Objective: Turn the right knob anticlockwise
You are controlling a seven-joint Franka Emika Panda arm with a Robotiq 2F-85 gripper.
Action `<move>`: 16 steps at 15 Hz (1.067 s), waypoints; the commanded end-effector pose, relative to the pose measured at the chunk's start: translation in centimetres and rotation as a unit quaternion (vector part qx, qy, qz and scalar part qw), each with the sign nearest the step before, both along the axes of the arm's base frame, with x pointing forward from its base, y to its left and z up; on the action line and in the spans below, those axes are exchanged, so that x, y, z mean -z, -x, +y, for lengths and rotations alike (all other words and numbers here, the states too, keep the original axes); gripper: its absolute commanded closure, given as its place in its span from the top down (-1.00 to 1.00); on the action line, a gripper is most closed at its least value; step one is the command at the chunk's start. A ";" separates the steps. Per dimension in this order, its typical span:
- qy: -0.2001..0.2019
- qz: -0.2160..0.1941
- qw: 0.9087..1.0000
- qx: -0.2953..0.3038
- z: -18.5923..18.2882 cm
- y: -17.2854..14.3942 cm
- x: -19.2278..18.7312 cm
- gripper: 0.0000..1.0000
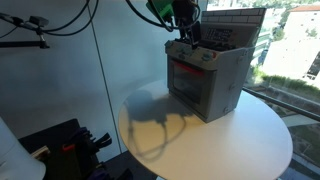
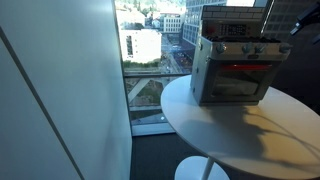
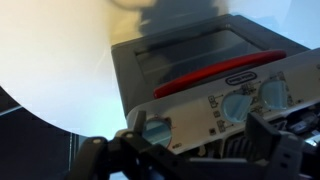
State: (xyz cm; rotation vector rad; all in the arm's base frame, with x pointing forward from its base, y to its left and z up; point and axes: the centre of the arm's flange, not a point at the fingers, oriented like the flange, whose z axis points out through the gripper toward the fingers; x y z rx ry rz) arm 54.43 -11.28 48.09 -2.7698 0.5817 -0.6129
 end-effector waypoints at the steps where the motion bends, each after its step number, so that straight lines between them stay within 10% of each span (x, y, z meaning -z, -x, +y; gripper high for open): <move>1: -0.032 -0.029 0.998 0.044 -0.9 0.2 0.0 1.00; 16: -0.164 -0.100 0.957 0.217 -3.1 1.0 2.5 1.00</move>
